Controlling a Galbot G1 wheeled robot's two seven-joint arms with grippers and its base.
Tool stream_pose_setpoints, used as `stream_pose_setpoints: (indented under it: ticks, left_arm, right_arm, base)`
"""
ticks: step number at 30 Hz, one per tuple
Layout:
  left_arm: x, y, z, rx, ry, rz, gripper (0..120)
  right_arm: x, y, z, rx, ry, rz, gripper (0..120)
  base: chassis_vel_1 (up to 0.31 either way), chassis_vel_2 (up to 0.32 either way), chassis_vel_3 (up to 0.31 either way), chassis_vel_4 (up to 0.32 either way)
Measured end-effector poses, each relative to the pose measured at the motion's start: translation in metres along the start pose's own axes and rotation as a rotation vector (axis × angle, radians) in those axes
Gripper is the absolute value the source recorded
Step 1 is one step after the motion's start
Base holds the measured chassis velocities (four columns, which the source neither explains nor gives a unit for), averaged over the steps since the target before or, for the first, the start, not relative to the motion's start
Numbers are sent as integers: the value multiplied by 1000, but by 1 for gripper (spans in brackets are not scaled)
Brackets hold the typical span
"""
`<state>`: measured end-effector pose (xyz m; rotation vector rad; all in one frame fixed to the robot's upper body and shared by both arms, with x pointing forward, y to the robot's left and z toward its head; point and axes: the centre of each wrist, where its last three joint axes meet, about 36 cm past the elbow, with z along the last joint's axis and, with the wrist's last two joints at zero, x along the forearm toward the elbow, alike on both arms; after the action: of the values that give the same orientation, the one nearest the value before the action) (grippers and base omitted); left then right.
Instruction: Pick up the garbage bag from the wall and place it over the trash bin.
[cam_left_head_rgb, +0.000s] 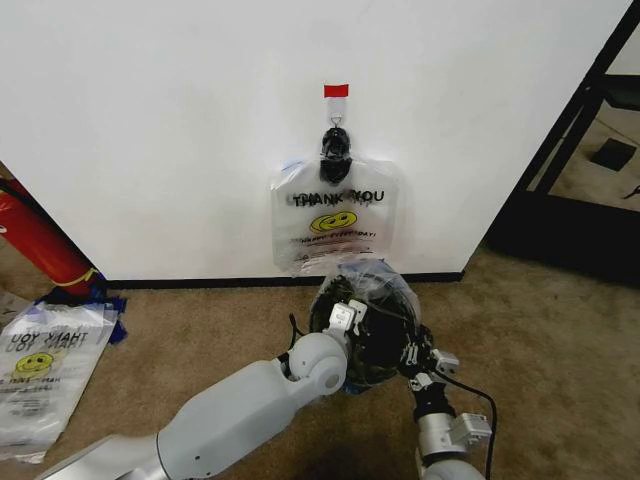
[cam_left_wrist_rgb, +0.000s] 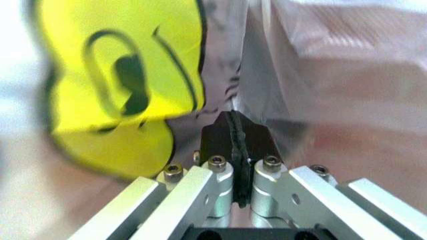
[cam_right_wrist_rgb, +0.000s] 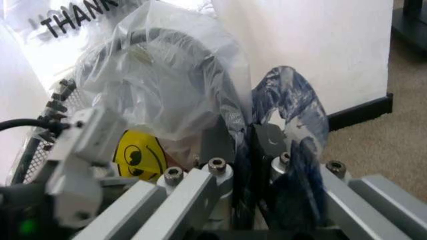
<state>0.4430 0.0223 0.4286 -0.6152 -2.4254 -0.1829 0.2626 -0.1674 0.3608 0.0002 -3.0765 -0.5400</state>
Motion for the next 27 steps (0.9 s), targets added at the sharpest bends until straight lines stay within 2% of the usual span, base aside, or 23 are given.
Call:
stream_pose_setpoints:
  ticks: [6, 19, 27]
  left_arm:
    - [-22, -1, 2, 17, 13, -49, 0]
    - [-44, -1, 5, 12, 27, -93, 0]
    - [-30, 7, 6, -10, -1, -94, 0]
  right_arm:
    - [3, 1, 0, 0, 4, -1, 1]
    - [4, 6, 0, -12, 4, -11, 1]
    - [2, -3, -1, 3, -1, -1, 1]
  base:
    - [0, 0, 0, 0]
    - [0, 0, 0, 0]
    - [0, 0, 0, 0]
